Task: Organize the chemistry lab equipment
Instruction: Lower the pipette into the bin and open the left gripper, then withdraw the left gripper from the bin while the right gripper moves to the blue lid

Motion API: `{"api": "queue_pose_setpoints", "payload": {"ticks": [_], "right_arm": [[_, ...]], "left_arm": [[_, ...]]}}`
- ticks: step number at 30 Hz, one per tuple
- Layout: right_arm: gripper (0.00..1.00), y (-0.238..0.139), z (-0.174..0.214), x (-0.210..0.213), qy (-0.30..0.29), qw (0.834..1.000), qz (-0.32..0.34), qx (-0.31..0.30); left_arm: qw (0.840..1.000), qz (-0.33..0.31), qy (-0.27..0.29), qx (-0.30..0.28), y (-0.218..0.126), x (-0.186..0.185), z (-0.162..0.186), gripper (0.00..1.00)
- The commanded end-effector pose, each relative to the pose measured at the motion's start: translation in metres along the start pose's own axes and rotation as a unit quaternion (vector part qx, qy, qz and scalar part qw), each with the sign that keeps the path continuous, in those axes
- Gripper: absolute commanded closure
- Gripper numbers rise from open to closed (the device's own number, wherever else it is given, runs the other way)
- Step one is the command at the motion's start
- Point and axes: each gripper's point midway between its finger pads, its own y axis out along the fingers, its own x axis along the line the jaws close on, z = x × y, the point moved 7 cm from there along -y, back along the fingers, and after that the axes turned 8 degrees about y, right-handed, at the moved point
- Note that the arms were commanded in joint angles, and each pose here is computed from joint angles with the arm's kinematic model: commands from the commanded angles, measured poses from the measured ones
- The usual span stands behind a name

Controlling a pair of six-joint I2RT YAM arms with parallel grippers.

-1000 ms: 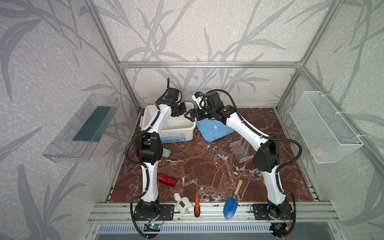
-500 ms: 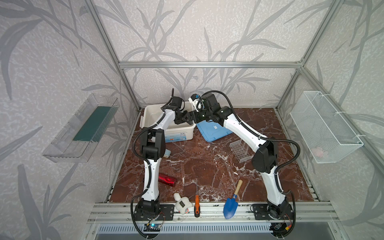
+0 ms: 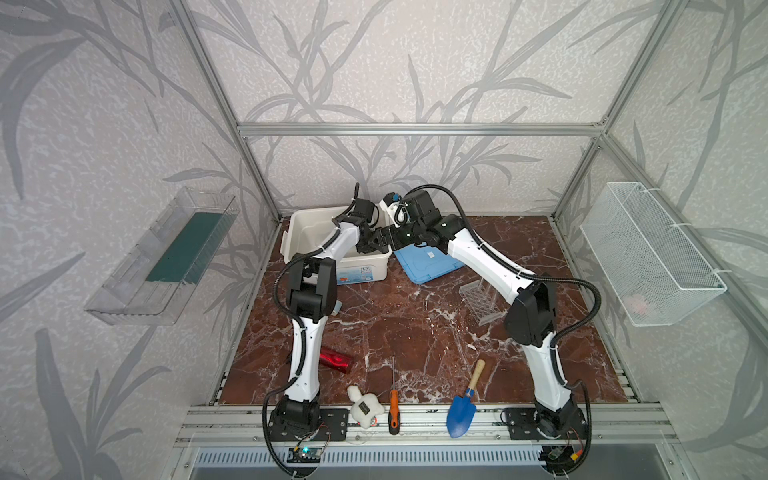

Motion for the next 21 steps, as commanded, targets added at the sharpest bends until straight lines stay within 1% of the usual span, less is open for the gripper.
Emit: {"api": "queue_pose_setpoints", "payload": {"ticks": [1,4,8,10,13,15,16,17,21], "right_arm": [[0.11,-0.028,-0.013,0.015,-0.02,0.999,-0.002,-0.025],[0.11,-0.031,-0.014,0.017,-0.022,0.999,-0.004,-0.027],[0.11,-0.038,-0.016,0.019,-0.027,0.999,-0.002,-0.029],[0.11,-0.044,-0.018,0.021,-0.031,0.999,0.001,-0.033],[0.1,-0.055,-0.021,0.025,-0.038,0.999,0.007,-0.039],[0.07,-0.065,-0.023,0.029,-0.041,0.998,0.012,-0.043],[0.05,-0.072,-0.024,0.03,-0.042,0.998,0.016,-0.048],[0.01,-0.079,-0.026,0.031,-0.039,0.998,0.024,-0.053],[0.01,-0.107,-0.03,0.035,-0.02,0.995,0.057,-0.075]], "left_arm": [[1.0,-0.013,0.001,0.003,0.0,0.004,0.002,0.71],[1.0,-0.017,0.001,-0.001,-0.005,0.003,0.001,0.65],[1.0,-0.014,0.004,-0.01,-0.015,0.0,-0.002,0.63],[1.0,-0.017,0.005,-0.019,-0.024,-0.002,-0.005,0.6],[0.999,-0.016,0.008,-0.037,-0.043,-0.007,-0.012,0.45],[0.999,-0.013,0.012,-0.052,-0.059,-0.011,-0.017,0.36],[0.998,-0.014,0.012,-0.06,-0.068,-0.013,-0.019,0.31],[0.998,-0.017,0.012,-0.065,-0.076,-0.014,-0.02,0.27],[0.996,-0.03,0.017,-0.085,-0.109,-0.02,-0.022,0.12]]}}
